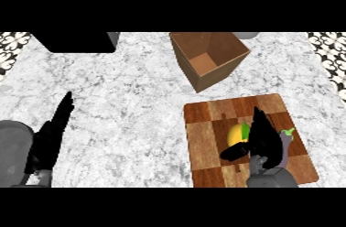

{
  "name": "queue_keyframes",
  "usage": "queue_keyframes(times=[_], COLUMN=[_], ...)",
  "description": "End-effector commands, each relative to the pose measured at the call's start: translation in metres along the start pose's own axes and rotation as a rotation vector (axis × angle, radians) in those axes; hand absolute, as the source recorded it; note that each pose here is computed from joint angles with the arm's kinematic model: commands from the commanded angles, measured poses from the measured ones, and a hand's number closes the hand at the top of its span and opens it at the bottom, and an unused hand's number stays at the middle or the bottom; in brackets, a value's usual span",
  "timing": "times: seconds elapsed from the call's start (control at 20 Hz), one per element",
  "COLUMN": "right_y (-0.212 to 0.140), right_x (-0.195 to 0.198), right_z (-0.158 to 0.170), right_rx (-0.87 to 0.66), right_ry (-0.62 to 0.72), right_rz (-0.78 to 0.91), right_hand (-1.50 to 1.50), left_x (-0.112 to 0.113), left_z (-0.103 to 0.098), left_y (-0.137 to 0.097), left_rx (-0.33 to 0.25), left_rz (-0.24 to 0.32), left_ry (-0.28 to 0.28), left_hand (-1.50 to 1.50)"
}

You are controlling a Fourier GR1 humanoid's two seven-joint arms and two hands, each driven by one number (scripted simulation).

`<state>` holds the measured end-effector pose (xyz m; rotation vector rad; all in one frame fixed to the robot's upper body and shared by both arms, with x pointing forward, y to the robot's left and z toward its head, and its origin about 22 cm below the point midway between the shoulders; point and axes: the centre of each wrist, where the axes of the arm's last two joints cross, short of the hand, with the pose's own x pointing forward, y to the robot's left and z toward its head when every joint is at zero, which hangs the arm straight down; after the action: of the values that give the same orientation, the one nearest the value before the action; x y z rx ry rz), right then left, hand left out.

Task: Pick the lemon from the cutting board and place it in the cardboard box

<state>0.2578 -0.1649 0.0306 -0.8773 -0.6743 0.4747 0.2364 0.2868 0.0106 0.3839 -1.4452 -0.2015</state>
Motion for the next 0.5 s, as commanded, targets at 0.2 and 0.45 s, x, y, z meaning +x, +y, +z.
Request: queue_keyframes(times=[0.2,0.45], right_y=[0.022,0.035], right_x=[-0.017,-0.018], right_z=[-0.007,-0.009], right_rx=[0.007,0.034], right_ry=[0.062,0.079], right_rz=[-0.012,0.024], right_hand=[-1.5,-1.5], left_x=[-0.015,-0.005], left_z=[-0.004,0.012], left_y=[-0.02,0.008], left_rx=[-0.016,-0.019], left_rz=[0.01,0.008], left_ry=[0.001,0.009], left_hand=[0.0,0.0])
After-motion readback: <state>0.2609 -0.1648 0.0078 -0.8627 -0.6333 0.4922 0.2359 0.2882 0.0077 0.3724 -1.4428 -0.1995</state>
